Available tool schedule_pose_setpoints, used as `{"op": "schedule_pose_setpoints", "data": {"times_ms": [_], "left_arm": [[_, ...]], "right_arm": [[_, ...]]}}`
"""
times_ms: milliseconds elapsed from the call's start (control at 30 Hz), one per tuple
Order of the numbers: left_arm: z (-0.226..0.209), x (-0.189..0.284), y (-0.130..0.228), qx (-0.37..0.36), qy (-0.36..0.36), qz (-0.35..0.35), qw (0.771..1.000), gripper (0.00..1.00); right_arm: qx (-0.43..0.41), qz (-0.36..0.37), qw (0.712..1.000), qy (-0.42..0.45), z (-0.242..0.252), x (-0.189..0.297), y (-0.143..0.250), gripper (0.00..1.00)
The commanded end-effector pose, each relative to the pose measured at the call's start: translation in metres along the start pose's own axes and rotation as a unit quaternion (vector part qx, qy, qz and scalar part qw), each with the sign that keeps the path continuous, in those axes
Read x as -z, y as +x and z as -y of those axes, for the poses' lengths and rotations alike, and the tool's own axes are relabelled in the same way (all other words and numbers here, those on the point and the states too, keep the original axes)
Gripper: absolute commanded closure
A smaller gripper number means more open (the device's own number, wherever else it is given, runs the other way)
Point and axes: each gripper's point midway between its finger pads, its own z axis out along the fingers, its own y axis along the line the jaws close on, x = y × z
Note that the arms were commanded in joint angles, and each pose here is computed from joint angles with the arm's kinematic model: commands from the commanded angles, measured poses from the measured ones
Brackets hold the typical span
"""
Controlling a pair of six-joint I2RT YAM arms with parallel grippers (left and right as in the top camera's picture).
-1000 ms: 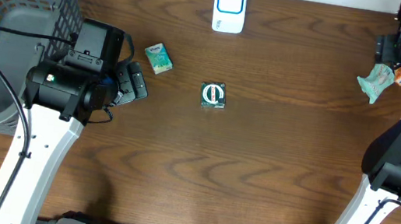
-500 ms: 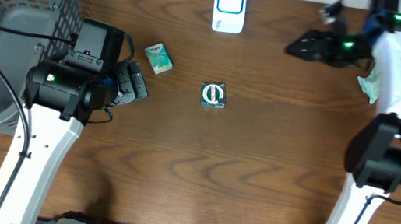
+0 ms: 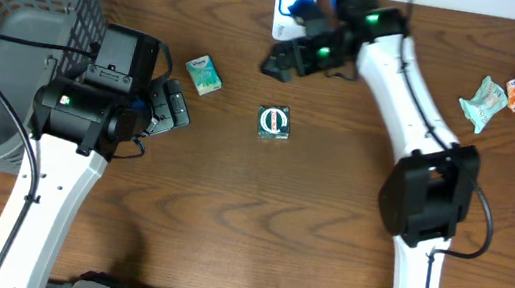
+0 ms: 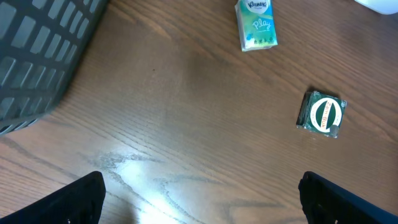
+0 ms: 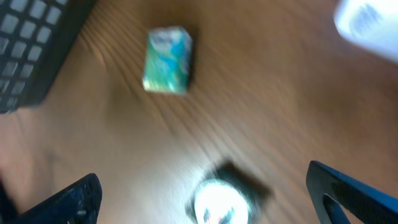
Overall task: Scan the item barcode
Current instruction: 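Grasp the green Kleenex tissue pack near the tin with the right gripper and lift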
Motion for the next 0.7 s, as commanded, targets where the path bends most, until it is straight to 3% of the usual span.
{"op": "schedule_pose_setpoints", "data": {"times_ms": [0, 167, 433, 600, 667], "left_arm": [[-0.003, 0.002, -0.002, 0.003, -0.004, 0.004, 1.0, 0.02], [-0.003, 0.002, -0.002, 0.003, -0.004, 0.004, 1.0, 0.02], [-0.003, 0.002, -0.002, 0.003, -0.004, 0.004, 1.0, 0.03], [-0.003, 0.002, -0.002, 0.003, -0.004, 0.004, 1.0, 0.02], [-0.003, 0.002, -0.002, 0.003, -0.004, 0.004, 1.0, 0.02]], "right_arm": [[0.037, 0.036, 0.998, 0.045, -0.015, -0.016, -0.024, 0.01], [0.088, 0.094, 0.989, 0.067, -0.043, -0.037, -0.056, 0.03], [0.044, 0.163, 0.986, 0.018, -0.06, -0.096, -0.081, 0.01], [0.035, 0.156, 0.987, 0.01, -0.051, -0.129, -0.071, 0.01], [0.029, 0.135, 0.99, 0.013, -0.044, -0.153, -0.055, 0.07]]}}
